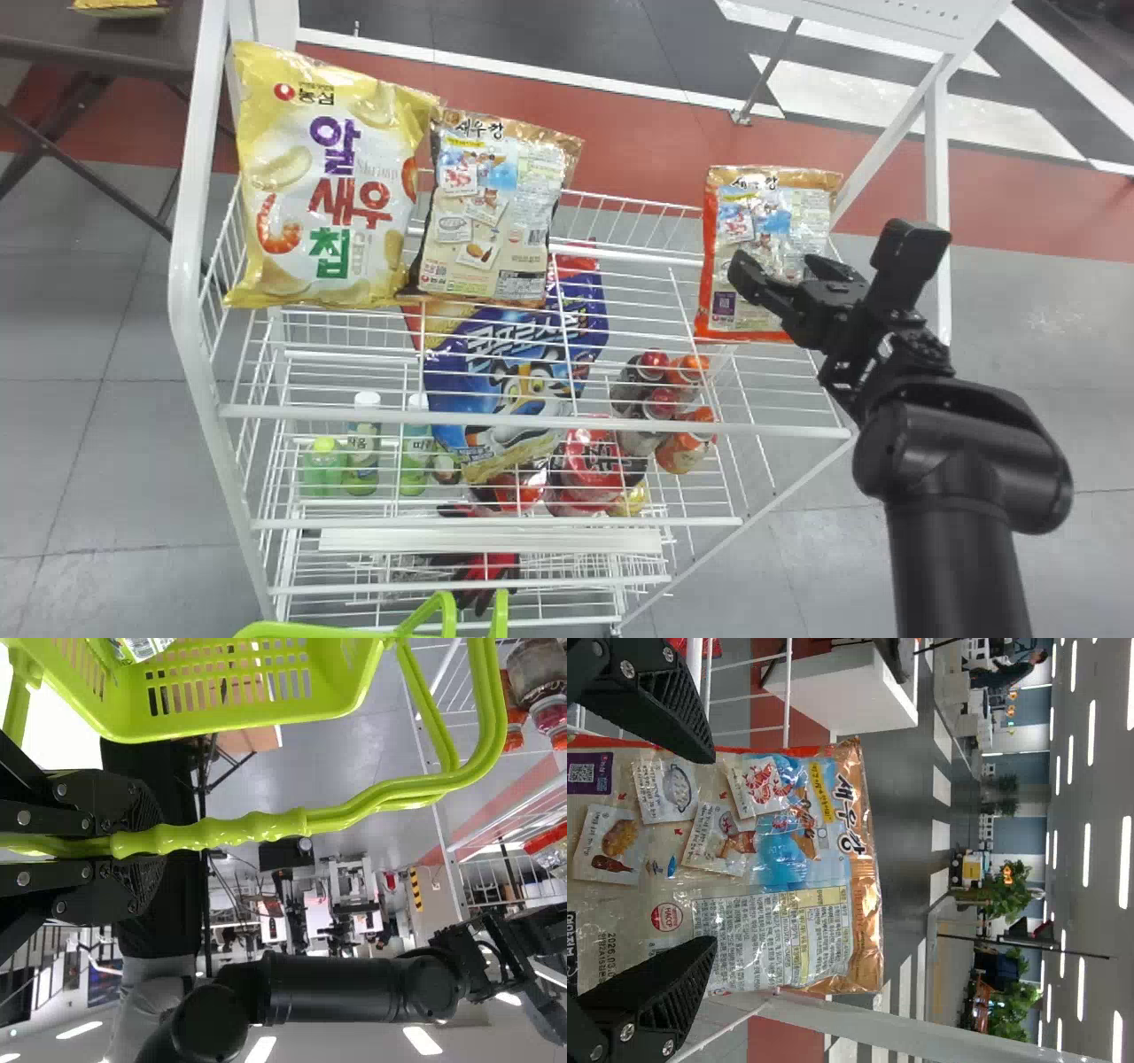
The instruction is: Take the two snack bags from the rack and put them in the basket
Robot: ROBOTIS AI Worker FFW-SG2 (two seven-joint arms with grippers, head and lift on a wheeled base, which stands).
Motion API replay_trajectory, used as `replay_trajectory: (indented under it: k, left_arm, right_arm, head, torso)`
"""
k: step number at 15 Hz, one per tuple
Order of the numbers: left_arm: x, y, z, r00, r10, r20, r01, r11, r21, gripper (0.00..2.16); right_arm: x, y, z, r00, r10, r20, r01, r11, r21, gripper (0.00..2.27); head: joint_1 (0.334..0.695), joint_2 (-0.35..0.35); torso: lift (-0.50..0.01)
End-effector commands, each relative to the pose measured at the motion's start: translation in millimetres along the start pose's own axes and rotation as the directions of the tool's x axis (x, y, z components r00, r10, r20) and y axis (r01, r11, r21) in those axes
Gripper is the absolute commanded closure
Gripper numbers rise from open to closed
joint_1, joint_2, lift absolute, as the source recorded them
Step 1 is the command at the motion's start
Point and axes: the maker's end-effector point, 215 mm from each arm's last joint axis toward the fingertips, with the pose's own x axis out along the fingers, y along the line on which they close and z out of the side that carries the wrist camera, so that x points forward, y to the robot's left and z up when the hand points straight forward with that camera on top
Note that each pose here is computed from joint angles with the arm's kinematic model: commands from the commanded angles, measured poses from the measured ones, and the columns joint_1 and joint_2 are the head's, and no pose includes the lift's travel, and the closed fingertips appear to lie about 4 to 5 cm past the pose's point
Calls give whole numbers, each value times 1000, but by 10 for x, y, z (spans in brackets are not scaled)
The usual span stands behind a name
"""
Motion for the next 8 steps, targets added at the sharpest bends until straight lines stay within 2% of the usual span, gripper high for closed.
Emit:
replay_trajectory:
  k: [1, 3, 4, 5, 6, 7, 8]
  left_arm:
    - [1, -4, 22, 1000, -4, 8, 4, 1000, -1, 1521]
    - [-21, 17, 34, 1000, 2, 13, -2, 1000, -3, 1521]
    - [-32, 30, 39, 1000, 4, 16, -4, 1000, -5, 1521]
    - [-36, 38, 38, 1000, 5, 16, -5, 1000, -7, 1521]
    - [-34, 45, 35, 1000, 7, 16, -6, 1000, -9, 1521]
    - [-33, 52, 32, 1000, 8, 15, -8, 1000, -10, 1521]
    - [-34, 54, 38, 1000, 10, 16, -10, 1000, -9, 1521]
  right_arm:
    - [187, 33, -75, 999, -15, -29, 15, 1000, -12, 87]
    - [288, -15, -98, 999, -22, -48, 22, 1000, 10, 103]
    - [290, -63, -106, 998, -16, -59, 17, 1000, 10, 377]
    - [284, -18, -140, 998, 3, -68, -3, 1000, 6, 923]
    - [261, 35, -230, 996, 20, -88, -18, 1000, 20, 1585]
    - [215, 26, -305, 995, 20, -99, -18, 999, 27, 2003]
    - [171, 19, -341, 995, 19, -99, -17, 1000, 23, 2179]
  head:
    - [695, -350]
    - [695, -350]
    - [695, -350]
    - [695, -350]
    - [695, -350]
    - [695, -350]
    - [695, -350]
  torso:
    - [-10]
    - [-10]
    - [-10]
    - [-10]
    - [-10]
    - [-10]
    - [-10]
